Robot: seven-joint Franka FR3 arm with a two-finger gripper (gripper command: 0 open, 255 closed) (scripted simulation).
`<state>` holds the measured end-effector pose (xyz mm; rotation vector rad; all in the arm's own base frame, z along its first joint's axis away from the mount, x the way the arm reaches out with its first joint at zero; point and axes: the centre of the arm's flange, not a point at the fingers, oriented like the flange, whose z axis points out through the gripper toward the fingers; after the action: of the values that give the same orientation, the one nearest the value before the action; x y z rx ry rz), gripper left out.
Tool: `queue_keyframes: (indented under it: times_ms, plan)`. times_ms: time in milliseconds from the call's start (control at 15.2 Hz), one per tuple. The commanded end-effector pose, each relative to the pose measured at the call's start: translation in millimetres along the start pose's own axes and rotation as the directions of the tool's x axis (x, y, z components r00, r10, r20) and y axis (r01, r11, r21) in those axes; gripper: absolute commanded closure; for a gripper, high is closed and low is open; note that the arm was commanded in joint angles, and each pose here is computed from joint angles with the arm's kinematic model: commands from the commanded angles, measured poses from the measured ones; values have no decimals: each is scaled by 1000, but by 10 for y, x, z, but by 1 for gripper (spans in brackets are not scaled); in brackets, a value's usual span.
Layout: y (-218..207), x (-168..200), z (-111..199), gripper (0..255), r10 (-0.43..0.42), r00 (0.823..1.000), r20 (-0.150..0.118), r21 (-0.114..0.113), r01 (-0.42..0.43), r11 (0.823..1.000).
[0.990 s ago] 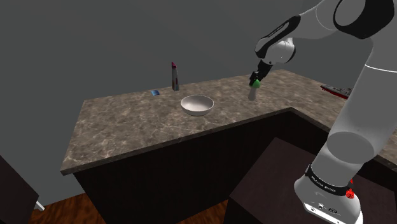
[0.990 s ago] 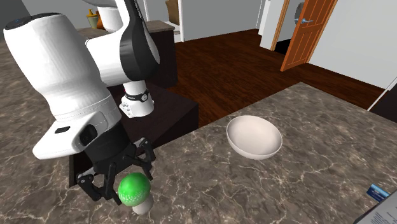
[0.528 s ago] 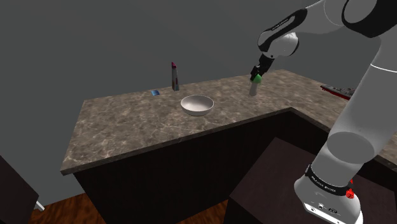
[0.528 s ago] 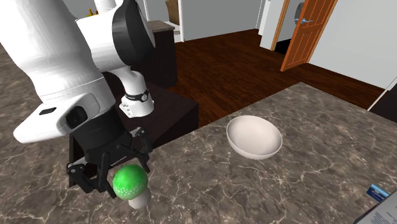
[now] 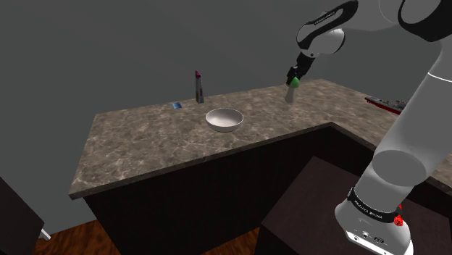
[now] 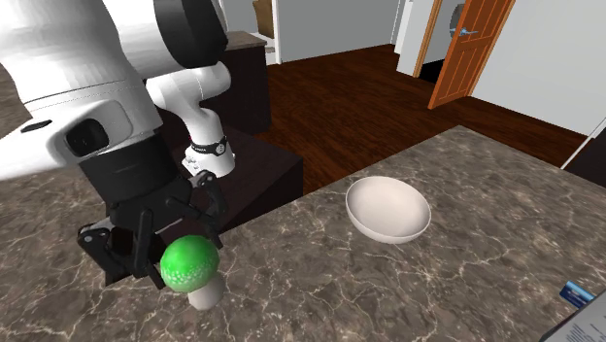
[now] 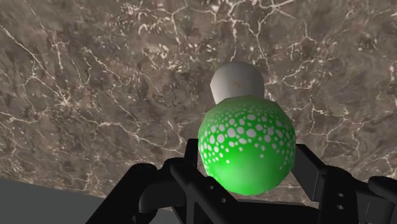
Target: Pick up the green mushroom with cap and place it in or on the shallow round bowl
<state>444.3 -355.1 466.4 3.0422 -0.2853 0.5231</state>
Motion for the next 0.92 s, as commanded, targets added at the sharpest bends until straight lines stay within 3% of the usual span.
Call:
queue_keyframes:
  times_ms: [0, 528, 858]
  plan:
    - [0, 35, -108, 255, 0, 1000, 0, 0, 0, 1000]
    - [4, 175, -500, 255, 0, 1000, 0, 0, 0, 1000]
    - [-635, 337, -528, 255, 0, 1000, 0, 0, 0, 1000]
